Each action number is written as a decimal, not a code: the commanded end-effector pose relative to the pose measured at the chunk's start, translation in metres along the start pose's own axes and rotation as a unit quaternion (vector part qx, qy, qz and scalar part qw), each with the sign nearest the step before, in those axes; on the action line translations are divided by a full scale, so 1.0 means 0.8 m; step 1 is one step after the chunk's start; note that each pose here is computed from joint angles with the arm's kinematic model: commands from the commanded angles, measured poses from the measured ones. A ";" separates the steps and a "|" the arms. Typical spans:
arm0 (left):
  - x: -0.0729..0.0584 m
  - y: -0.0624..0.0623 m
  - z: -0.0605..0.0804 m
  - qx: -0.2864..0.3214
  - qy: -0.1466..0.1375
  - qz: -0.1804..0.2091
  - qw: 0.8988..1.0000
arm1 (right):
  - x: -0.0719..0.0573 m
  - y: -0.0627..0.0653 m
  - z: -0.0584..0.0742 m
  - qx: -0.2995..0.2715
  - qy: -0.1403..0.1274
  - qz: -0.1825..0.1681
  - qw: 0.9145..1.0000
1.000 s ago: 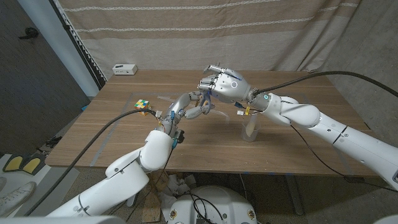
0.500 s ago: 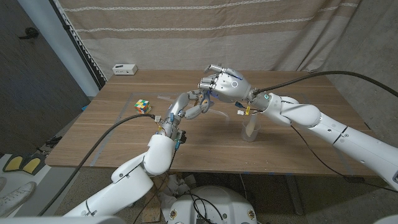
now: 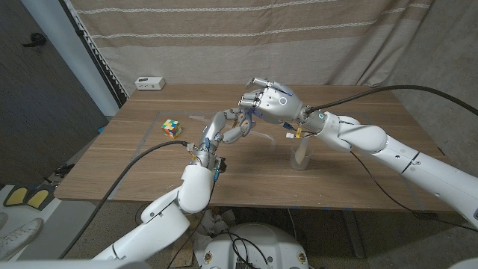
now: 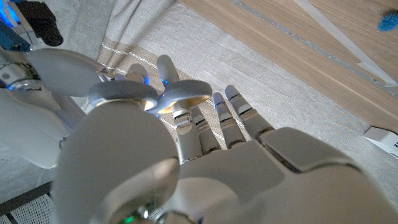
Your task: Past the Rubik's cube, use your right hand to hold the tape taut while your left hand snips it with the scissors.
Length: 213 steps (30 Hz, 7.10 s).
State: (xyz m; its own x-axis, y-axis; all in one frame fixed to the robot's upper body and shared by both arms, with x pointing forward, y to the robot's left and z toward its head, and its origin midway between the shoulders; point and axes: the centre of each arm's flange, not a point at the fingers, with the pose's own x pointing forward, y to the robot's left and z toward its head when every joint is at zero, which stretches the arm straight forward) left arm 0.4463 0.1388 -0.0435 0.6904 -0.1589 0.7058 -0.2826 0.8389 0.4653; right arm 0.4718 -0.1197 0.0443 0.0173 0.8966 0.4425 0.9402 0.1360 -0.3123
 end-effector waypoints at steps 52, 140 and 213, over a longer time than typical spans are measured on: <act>0.002 -0.010 -0.008 -0.024 -0.010 -0.014 1.000 | -0.006 0.006 -0.003 0.023 0.009 -0.003 1.000; -0.006 -0.008 -0.014 -0.072 -0.009 -0.008 0.997 | -0.039 -0.014 -0.020 -0.007 0.090 -0.110 0.990; 0.011 -0.055 -0.059 -0.345 -0.012 -0.045 0.937 | -0.067 -0.027 -0.037 -0.017 0.181 -0.092 0.979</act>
State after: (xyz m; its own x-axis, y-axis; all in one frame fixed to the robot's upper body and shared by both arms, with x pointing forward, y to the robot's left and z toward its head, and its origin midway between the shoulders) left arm 0.4870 0.1291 -0.0769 0.6593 -0.2059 0.7231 0.1764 0.9773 0.1174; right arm 0.4620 -0.1850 0.0531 -0.0494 0.6376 0.7688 0.9471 0.2742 -0.1666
